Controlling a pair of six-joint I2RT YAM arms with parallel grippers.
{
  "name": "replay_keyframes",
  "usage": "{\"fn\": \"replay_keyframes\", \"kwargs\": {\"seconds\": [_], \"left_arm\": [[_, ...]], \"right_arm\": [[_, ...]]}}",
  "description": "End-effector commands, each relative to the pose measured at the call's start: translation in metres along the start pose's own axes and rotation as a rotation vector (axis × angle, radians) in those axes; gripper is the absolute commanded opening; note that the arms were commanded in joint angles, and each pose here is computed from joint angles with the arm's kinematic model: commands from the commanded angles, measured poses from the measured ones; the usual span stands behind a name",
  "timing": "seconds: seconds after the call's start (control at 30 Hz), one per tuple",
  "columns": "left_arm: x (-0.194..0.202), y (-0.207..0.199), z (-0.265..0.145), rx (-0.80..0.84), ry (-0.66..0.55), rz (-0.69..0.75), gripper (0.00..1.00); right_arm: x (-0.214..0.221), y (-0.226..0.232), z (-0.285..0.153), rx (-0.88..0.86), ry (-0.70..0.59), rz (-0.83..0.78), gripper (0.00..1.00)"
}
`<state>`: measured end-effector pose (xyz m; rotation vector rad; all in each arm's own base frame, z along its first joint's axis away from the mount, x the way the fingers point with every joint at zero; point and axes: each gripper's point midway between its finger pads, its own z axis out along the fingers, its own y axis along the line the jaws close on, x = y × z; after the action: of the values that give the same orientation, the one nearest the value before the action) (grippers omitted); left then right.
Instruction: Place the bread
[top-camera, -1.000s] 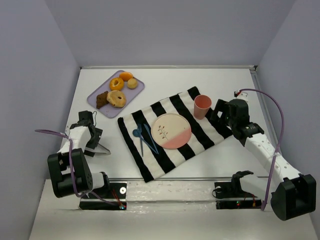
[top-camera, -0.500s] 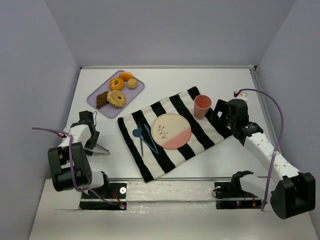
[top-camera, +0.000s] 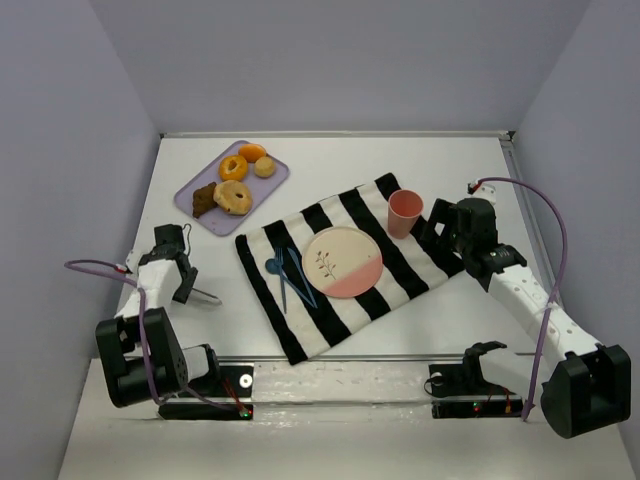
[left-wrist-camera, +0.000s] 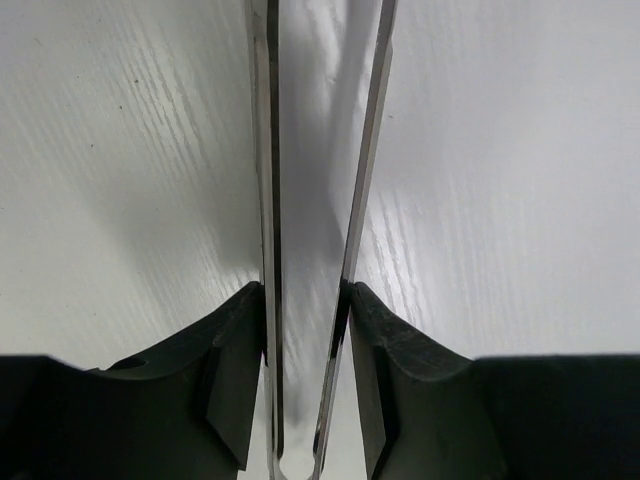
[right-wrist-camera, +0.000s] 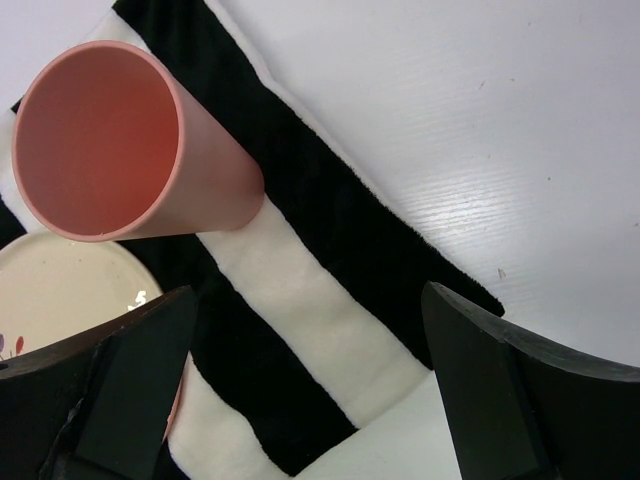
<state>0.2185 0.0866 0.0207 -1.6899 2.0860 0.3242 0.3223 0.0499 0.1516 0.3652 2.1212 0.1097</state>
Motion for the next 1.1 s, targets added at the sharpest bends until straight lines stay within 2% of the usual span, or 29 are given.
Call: {"fn": "replay_keyframes", "kwargs": {"seconds": [0.0, 0.03, 0.13, 0.23, 0.53, 0.63, 0.77, 1.0, 1.07], "left_arm": [[-0.016, -0.023, -0.043, 0.188, -0.019, 0.072, 0.46], [-0.012, -0.033, -0.055, 0.262, 0.008, 0.12, 0.46], [-0.025, -0.066, -0.106, 0.476, -0.022, 0.187, 0.49], [-0.035, -0.079, -0.143, 0.562, -0.06, 0.238, 0.49], [-0.033, -0.098, -0.184, 0.684, -0.041, 0.381, 0.51], [-0.011, -0.107, -0.192, 0.772, 0.041, 0.484, 0.52], [0.014, -0.116, -0.19, 0.765, 0.107, 0.588, 0.52], [0.021, -0.12, -0.177, 0.67, 0.078, 0.633, 0.51], [0.012, -0.122, -0.17, 0.621, 0.028, 0.627, 0.52]], "right_arm": [[-0.022, 0.007, -0.006, -0.031, -0.072, 0.017, 1.0], [-0.022, 0.008, -0.007, -0.038, -0.072, 0.016, 1.0], [-0.021, 0.01, -0.007, -0.05, -0.065, 0.018, 0.99], [-0.021, 0.012, -0.008, -0.063, -0.065, 0.018, 0.99], [-0.025, 0.012, -0.015, -0.073, -0.09, 0.023, 0.99], [-0.026, 0.011, -0.016, -0.07, -0.095, 0.022, 0.99], [-0.026, 0.011, -0.015, -0.066, -0.092, 0.023, 0.99], [-0.027, 0.011, -0.016, -0.07, -0.097, 0.021, 0.99], [-0.026, 0.011, -0.015, -0.068, -0.096, 0.021, 0.99]]}}
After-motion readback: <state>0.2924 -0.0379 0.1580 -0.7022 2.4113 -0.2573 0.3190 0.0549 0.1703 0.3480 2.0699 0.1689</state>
